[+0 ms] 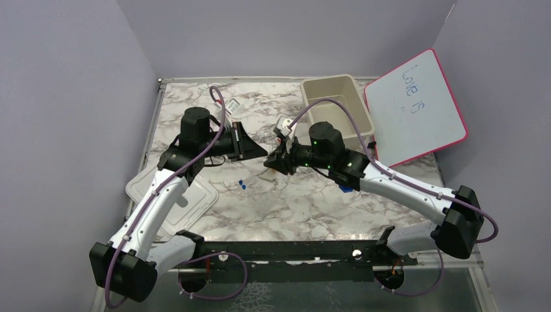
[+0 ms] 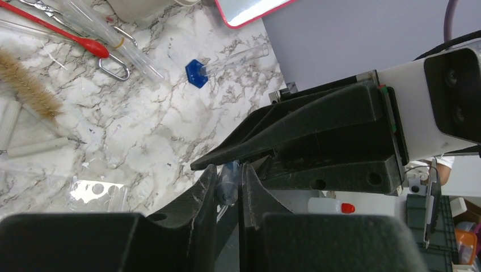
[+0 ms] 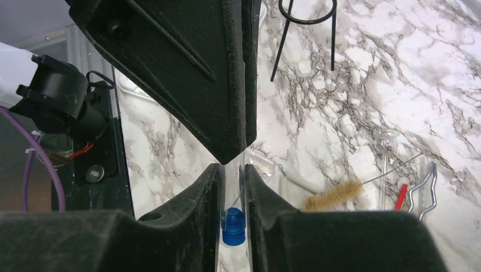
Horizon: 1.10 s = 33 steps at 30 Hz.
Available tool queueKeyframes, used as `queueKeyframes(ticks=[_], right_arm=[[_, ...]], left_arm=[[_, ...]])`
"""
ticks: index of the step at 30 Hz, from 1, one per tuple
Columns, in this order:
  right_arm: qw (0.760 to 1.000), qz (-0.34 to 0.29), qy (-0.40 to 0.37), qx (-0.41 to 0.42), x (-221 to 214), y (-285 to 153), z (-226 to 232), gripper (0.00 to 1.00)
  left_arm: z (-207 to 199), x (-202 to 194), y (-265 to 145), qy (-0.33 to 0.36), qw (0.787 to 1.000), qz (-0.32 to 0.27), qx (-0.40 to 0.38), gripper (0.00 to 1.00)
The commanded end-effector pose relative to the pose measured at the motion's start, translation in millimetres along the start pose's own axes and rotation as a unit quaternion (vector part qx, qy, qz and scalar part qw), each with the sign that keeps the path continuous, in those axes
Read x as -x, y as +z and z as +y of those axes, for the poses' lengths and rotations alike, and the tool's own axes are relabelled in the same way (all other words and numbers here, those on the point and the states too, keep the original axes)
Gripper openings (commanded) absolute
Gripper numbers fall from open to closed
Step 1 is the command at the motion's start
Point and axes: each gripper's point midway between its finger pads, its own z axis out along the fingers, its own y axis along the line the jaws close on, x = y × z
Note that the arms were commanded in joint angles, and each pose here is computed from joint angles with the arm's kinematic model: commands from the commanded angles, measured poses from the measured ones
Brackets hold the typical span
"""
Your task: Organize the chemistry lab equipment
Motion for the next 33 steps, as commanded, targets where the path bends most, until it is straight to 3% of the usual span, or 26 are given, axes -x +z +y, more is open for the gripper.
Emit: queueKeyframes(ticks=[1,5,9,14,18,23,28,33], right_arm=[[1.000,-0.015,-0.012,-0.003,19,0,-3,0.32],[0.998,-0.044,0.028,-0.034,27,-5,-8,0.58],[0.986,-0.101,0.114,-0.061,44,-22,-15,0.64],[0.932,-0.209,0.291,-0.054,73,-51,-31,0.70],[0.872,-0.266,0.412,-0.002,100,-66,-30,0.70],[0.807,-0.277,0.519,0.054,118,-62,-26,0.70],[0.773,-0.295,0.544,0.136,142,-60,-17,0.70],[0.758,-0.309,0.549,0.173,164,-57,-18,0.63]], left_arm=[[-11,-7,-6,0.017,1.000,0.006,-0.019,0.09],[-7,6,-7,0.031,0.999,-0.026,0.002,0.09],[-16,28,-8,0.052,0.996,-0.077,-0.007,0.09],[-46,62,-17,0.082,0.982,-0.163,-0.047,0.09],[-64,87,-27,0.105,0.965,-0.229,-0.068,0.09],[-80,108,-36,0.115,0.948,-0.281,-0.089,0.09],[-98,115,-45,0.110,0.941,-0.299,-0.118,0.09],[-106,112,-49,0.100,0.941,-0.296,-0.133,0.09]])
